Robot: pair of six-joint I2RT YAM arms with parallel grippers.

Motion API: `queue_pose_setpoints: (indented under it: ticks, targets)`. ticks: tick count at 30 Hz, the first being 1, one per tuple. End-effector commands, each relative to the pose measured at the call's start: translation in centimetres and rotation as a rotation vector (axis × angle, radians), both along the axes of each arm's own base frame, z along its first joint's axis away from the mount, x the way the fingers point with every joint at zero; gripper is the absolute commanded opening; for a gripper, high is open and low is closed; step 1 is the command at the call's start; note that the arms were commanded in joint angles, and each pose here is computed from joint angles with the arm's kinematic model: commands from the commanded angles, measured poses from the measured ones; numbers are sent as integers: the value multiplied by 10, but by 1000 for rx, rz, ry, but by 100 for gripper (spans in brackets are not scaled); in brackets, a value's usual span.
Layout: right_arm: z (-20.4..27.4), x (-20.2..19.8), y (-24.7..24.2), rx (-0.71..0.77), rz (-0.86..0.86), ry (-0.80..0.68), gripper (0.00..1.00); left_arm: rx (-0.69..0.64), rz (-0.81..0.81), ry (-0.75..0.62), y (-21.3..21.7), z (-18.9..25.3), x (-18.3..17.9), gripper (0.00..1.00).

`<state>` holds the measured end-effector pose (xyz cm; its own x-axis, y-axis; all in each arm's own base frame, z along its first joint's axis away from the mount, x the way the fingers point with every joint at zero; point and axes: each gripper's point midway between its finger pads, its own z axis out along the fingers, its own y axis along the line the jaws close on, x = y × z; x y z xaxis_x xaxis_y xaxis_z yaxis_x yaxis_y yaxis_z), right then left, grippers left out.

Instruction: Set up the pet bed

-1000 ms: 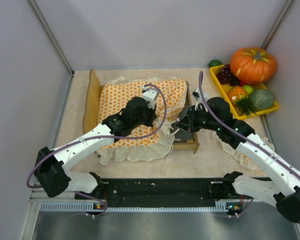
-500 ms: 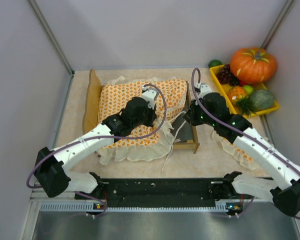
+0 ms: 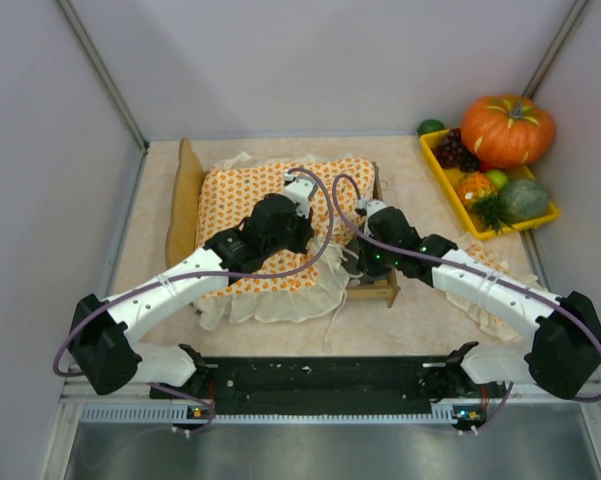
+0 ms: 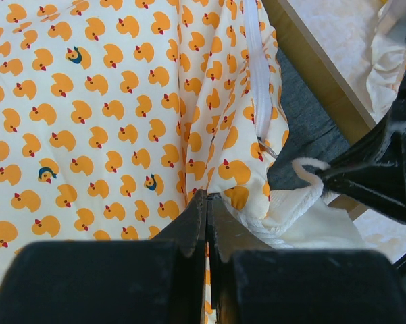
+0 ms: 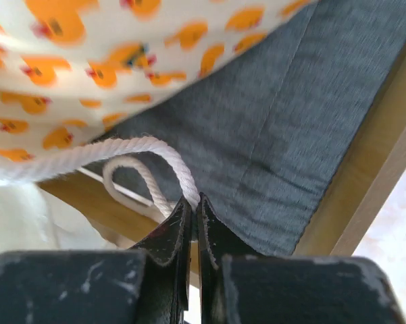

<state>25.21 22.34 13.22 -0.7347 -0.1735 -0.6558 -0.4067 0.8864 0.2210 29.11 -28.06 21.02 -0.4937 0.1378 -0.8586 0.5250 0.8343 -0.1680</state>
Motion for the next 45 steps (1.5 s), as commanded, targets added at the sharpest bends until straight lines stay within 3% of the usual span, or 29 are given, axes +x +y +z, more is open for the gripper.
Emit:
queue_pose_setpoints:
  ticks: [1,9,19,21,27,35,36,40,42,43,45]
  targets:
    - [0,0,0,-24,-17,-45,0,-47,0,-48,-1,18,3,0]
    - [-1,3,-23,-140,-99,-104,0,-45,0,-48,1,19,2,0]
    - [60,43,3,-6,-160,-269,0,-49,2,-49,1,21,2,0]
    - [53,44,7,-21,-138,-260,0,-48,6,-48,2,20,1,0]
    - [-19,8,25,-42,7,-42,0,-46,9,-53,4,21,1,0]
    - [-10,1,8,-37,-22,-100,1,-47,-9,-46,-1,18,1,0]
    - [-5,4,7,-38,-30,-118,4,-44,-9,-43,-1,17,1,0]
    - [9,11,-2,-82,-74,-137,44,-54,-28,-37,-5,17,0,0]
    - [20,12,-20,-124,-140,-164,55,-54,-47,-24,-9,14,-1,0]
    - [25,12,-24,-119,-163,-173,69,-55,-56,-22,-10,14,-2,0]
    - [38,3,-34,-86,-177,-200,76,-53,-75,-5,-13,10,-5,0]
